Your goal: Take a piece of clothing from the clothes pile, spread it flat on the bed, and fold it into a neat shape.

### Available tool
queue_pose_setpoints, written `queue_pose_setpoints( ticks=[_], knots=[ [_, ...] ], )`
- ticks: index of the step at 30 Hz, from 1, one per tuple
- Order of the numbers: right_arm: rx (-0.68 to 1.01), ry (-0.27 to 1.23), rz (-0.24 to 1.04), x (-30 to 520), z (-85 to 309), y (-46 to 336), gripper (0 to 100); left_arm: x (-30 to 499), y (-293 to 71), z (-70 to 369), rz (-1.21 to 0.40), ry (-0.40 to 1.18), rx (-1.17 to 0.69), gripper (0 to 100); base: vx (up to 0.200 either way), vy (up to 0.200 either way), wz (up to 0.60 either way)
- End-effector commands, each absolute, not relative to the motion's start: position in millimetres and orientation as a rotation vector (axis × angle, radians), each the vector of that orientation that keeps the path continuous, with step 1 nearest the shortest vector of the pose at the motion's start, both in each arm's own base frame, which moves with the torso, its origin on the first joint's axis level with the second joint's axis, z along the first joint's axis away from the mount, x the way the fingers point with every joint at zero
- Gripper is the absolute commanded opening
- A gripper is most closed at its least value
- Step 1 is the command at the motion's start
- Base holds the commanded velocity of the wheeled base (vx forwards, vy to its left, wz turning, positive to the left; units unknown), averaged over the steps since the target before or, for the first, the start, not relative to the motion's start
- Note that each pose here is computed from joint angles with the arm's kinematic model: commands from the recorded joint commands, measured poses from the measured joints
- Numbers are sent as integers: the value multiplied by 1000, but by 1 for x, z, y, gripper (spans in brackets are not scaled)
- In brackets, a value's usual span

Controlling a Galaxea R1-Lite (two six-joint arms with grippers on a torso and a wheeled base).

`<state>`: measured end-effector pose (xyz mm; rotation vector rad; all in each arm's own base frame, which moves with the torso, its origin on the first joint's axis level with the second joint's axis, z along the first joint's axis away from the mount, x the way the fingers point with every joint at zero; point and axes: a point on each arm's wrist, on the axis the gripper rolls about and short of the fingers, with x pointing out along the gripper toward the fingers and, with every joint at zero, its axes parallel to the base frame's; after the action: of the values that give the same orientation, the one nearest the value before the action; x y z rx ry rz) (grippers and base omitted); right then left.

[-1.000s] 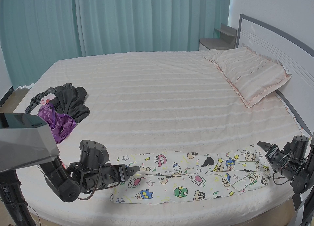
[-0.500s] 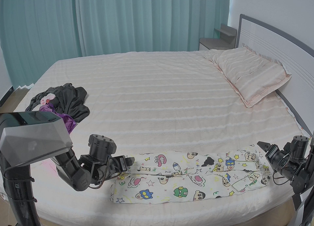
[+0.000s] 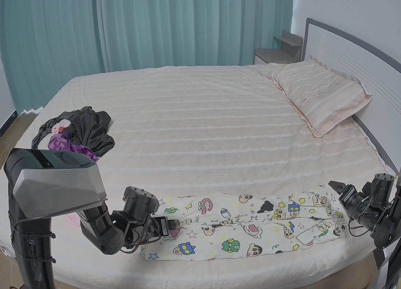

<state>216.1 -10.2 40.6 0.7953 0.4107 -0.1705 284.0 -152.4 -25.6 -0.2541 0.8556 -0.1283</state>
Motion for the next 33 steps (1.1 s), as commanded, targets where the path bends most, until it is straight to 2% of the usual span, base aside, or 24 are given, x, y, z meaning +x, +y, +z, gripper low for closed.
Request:
queue_pose_setpoints(
  ticks=[1,17,18,25,33],
  knots=[
    [797,427,-177,212,39,-10,100,273,-155,-31,-153,899,-237,100,0,0,0],
    [796,427,-179,212,39,-10,100,292,-159,-36,-147,871,-257,100,0,0,0],
    [797,426,-180,212,39,-11,100,292,-159,-36,-149,874,-257,0,0,0,0],
    [801,423,-188,212,39,-12,100,288,-157,-37,-172,894,-268,0,0,0,0],
    [809,423,-196,212,38,-14,100,293,-144,-17,-149,846,-309,0,0,0,0]
  ],
)
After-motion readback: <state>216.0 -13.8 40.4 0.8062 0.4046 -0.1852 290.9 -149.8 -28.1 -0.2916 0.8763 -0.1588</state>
